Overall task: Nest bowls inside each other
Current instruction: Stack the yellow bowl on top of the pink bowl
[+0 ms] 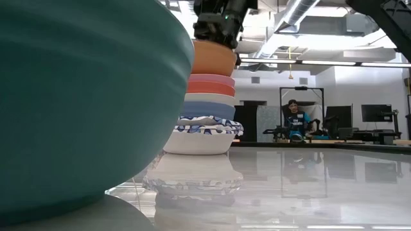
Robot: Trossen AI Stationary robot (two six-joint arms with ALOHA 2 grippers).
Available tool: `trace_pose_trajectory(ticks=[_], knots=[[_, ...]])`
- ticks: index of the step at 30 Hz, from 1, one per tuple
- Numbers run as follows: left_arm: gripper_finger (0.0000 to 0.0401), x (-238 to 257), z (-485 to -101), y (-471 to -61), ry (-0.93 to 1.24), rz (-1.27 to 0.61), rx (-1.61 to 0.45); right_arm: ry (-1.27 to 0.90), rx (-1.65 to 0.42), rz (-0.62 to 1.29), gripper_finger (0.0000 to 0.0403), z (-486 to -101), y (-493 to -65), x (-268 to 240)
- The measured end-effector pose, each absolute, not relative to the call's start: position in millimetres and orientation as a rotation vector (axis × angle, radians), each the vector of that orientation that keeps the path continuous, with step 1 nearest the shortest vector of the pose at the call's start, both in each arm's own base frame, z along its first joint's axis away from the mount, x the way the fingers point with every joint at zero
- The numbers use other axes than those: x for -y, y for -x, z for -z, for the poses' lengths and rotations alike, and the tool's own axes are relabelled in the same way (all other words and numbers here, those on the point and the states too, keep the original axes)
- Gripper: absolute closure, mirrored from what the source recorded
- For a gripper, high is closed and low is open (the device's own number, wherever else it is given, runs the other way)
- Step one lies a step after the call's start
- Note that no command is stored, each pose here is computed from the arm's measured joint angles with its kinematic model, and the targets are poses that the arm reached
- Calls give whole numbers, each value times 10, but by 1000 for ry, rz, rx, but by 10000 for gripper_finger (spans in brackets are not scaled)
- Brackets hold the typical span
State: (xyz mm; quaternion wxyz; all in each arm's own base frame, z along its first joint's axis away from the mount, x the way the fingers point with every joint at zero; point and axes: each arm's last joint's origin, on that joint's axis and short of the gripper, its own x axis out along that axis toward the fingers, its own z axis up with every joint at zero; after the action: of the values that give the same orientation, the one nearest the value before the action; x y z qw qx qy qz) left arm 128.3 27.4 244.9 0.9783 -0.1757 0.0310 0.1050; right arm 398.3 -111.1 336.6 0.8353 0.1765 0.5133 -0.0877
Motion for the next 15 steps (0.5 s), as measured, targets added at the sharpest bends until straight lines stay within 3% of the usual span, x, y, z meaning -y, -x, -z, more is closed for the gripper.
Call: trace_pose_trajectory(ticks=[15], knots=[[182, -274, -2439, -1283, 352, -213, -73, -378, -1088, 193, 396, -3235, -4032, 1121]])
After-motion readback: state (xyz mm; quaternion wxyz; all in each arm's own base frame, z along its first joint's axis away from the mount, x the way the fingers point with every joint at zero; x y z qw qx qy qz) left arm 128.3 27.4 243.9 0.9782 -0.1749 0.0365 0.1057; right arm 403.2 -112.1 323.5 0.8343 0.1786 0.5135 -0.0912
